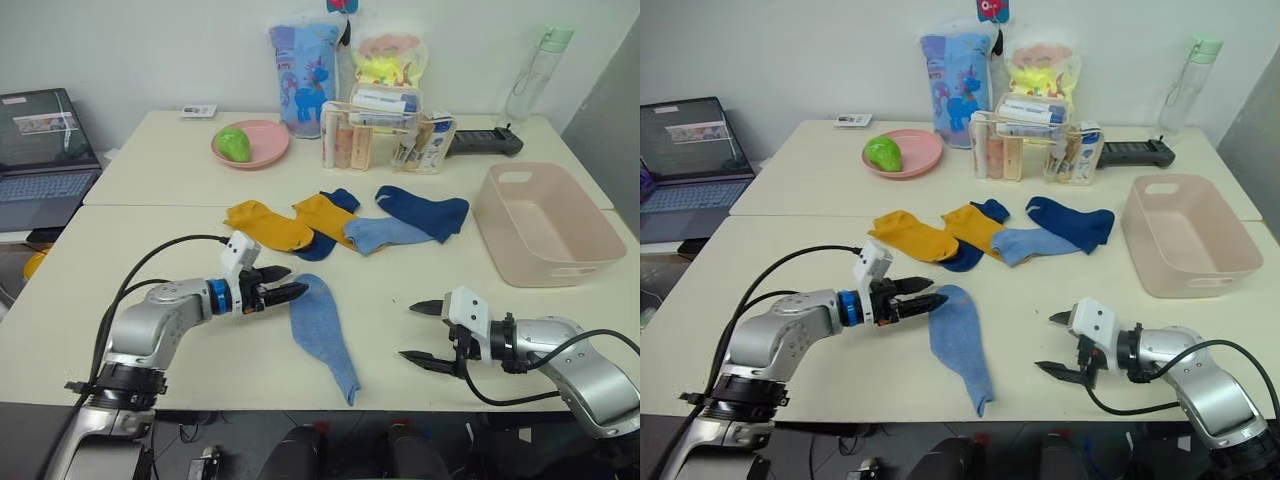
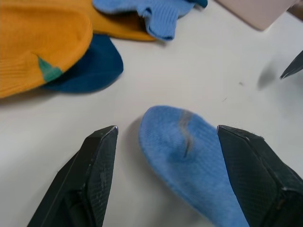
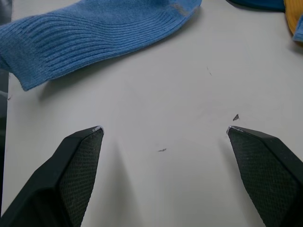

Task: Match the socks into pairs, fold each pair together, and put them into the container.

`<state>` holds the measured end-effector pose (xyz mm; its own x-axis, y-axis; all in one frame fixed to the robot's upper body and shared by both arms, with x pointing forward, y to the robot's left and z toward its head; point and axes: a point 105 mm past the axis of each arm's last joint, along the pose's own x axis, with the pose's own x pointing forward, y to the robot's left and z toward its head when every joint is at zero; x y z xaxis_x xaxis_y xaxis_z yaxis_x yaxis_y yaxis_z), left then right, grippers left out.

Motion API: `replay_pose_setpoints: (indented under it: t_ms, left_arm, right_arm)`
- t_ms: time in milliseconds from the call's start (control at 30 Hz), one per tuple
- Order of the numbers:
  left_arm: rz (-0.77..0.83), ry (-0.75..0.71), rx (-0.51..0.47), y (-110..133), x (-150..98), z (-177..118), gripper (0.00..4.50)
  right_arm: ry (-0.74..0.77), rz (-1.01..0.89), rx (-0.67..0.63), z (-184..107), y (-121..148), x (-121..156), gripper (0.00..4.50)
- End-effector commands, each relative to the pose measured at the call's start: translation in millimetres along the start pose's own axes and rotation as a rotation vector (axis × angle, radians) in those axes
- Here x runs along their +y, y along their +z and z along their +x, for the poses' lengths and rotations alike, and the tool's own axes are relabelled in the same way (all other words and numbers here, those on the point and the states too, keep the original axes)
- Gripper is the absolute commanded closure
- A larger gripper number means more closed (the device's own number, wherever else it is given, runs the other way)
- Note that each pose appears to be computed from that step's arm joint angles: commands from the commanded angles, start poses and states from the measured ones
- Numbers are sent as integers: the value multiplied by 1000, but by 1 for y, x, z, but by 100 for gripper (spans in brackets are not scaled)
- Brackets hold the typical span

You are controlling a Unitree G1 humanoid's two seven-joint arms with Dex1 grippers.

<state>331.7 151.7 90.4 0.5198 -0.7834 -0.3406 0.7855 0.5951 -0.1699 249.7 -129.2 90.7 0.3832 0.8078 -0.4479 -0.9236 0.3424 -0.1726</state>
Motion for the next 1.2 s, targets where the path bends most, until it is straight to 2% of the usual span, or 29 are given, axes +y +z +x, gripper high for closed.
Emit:
replay_pose_setpoints:
  t_ms: [33,300,333,433,533,633,700,1000,1100,1200]
  left_arm:
    - [103,45,15,4,13,11,161]
    - [69,-11,-36,9,6,5,428]
    - [65,-18,-40,9,5,3,446]
    - [71,5,-47,10,6,0,446]
    - [74,107,-78,17,20,-4,446]
    - [52,314,-186,33,50,-14,446]
    - [-20,385,-256,38,60,-21,446]
    - [-38,382,-260,27,46,-19,446]
    - [-52,367,-248,21,39,-18,446]
    - [-54,360,-236,20,37,-19,446]
  right_arm:
    - [-2,-42,-49,0,16,1,0]
    - [-12,-33,-67,1,19,0,0]
    - [-13,-34,-69,2,20,0,0]
    - [-17,-35,-77,4,23,-2,0]
    - [-19,-36,-80,5,24,-3,0]
    - [-24,-37,-80,5,24,-4,0]
    - [-29,-39,-78,5,23,-5,0]
    - [-16,-28,-93,15,26,-4,0]
    - [-68,52,-135,35,32,-15,0]
    - [-19,35,-154,49,38,-9,0]
